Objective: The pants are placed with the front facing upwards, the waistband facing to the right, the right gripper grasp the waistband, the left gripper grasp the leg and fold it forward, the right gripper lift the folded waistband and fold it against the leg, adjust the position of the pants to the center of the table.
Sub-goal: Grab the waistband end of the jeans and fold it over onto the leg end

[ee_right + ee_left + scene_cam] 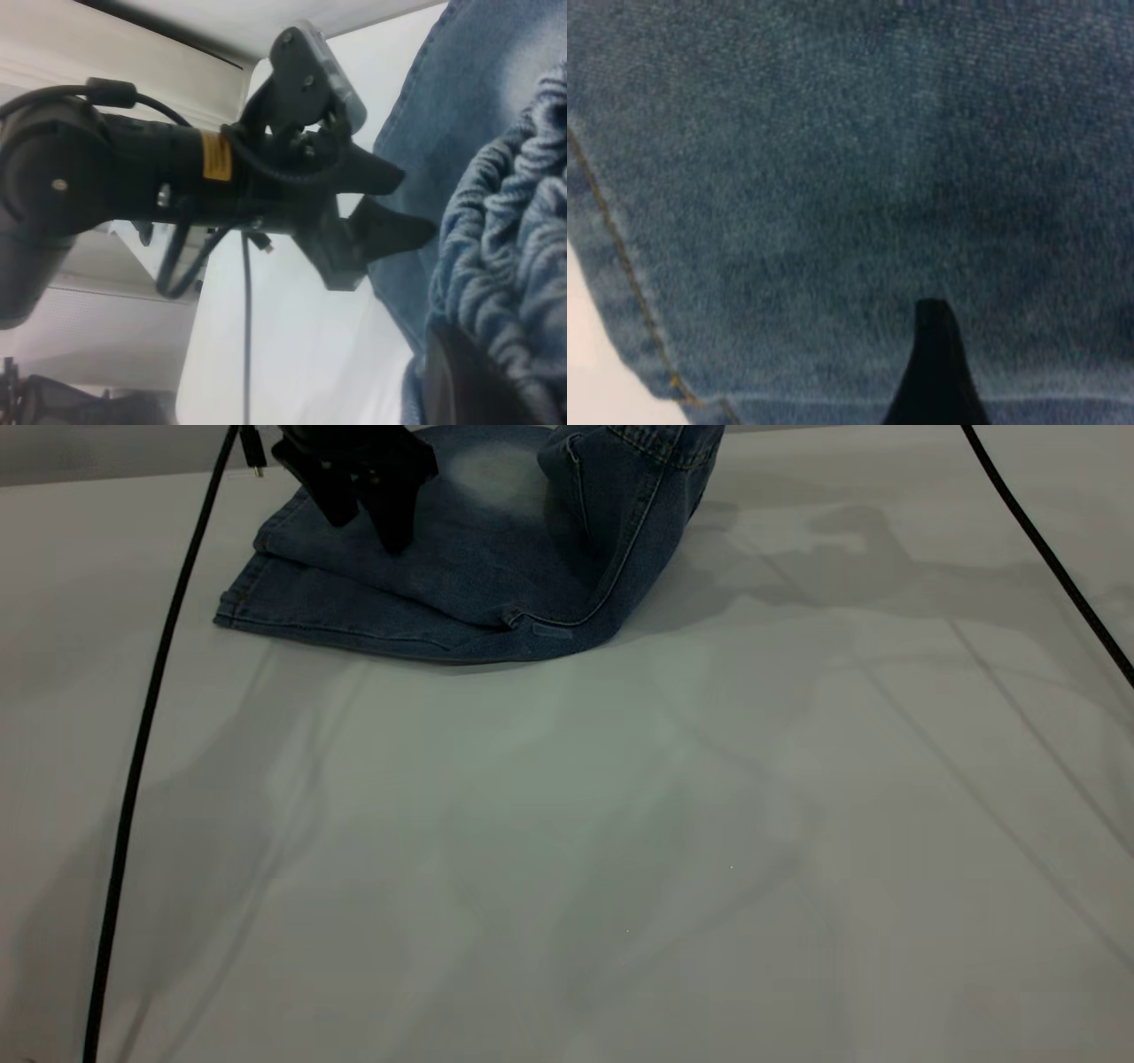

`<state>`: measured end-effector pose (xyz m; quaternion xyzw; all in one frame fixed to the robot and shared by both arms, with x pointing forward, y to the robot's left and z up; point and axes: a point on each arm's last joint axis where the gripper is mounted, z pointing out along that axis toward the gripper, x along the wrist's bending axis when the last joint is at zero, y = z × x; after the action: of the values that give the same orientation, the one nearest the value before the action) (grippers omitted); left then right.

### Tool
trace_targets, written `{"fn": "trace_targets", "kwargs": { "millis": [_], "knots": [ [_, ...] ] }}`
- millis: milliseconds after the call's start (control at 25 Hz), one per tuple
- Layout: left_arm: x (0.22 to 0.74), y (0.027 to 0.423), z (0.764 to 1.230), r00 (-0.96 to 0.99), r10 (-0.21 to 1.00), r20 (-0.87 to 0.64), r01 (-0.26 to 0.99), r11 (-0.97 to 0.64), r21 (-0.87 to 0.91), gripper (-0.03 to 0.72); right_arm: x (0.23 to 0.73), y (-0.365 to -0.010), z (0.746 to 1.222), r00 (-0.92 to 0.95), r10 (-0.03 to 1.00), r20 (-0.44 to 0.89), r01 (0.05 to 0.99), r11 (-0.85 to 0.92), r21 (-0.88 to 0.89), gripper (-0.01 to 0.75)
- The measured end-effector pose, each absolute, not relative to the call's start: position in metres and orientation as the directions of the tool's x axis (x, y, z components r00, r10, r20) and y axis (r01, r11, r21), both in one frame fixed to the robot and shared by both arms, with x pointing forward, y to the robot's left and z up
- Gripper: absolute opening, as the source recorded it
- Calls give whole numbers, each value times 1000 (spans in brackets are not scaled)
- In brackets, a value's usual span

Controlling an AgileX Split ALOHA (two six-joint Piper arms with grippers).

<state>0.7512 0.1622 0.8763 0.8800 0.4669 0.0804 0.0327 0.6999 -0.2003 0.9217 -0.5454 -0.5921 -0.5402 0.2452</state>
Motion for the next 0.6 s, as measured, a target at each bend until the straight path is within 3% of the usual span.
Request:
{"fn": "trace_targets", "kwargs": {
  "millis": [600],
  "knots": [
    [752, 162, 857, 554, 825, 107, 818, -564, 116, 481, 704, -187, 946, -339, 285, 897, 905, -162, 394, 60]
  ]
}}
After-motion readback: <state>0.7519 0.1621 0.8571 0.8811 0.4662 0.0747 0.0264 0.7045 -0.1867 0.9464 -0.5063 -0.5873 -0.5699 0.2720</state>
